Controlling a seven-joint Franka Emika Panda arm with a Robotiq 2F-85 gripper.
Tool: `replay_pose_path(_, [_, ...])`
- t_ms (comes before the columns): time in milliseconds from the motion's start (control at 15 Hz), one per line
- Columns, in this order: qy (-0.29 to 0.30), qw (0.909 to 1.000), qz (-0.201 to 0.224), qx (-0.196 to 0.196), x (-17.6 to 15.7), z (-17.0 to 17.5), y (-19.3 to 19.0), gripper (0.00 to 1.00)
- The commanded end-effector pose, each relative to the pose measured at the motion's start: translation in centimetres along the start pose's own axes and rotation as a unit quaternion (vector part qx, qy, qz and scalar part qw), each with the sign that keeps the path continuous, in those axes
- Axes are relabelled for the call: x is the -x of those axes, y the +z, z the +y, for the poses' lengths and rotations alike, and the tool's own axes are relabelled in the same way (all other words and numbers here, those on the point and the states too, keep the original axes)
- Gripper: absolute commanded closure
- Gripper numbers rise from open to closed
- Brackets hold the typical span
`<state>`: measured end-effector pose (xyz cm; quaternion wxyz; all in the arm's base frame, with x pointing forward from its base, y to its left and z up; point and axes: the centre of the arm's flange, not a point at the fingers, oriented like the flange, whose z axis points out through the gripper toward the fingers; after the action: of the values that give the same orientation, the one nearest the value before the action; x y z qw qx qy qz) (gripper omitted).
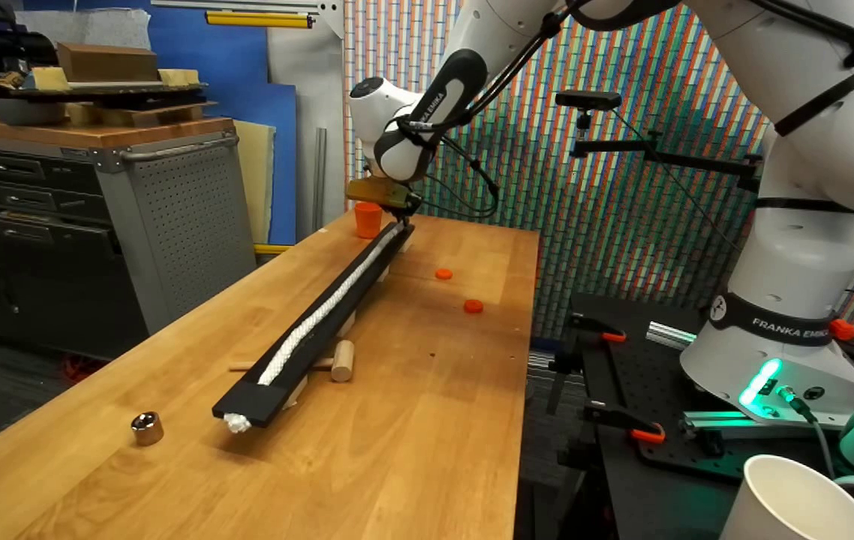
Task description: Stretch the white rope completely in the middle of the black object
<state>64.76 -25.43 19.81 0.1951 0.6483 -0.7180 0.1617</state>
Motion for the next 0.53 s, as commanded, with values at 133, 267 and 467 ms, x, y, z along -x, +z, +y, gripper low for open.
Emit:
replay_pose_path(133, [0.022, 0.9994, 0.024, -0.014, -0.17, -0.22, 0.03, 0.97])
replay_pose_path(267, [0.027, 0.9991, 0.026, -0.02, -0.05, -0.4, 0.3, 0.97])
replay_pose_path(467, [0.032, 0.9989, 0.028, -0.021, 0.06, -0.53, 0.63, 0.97])
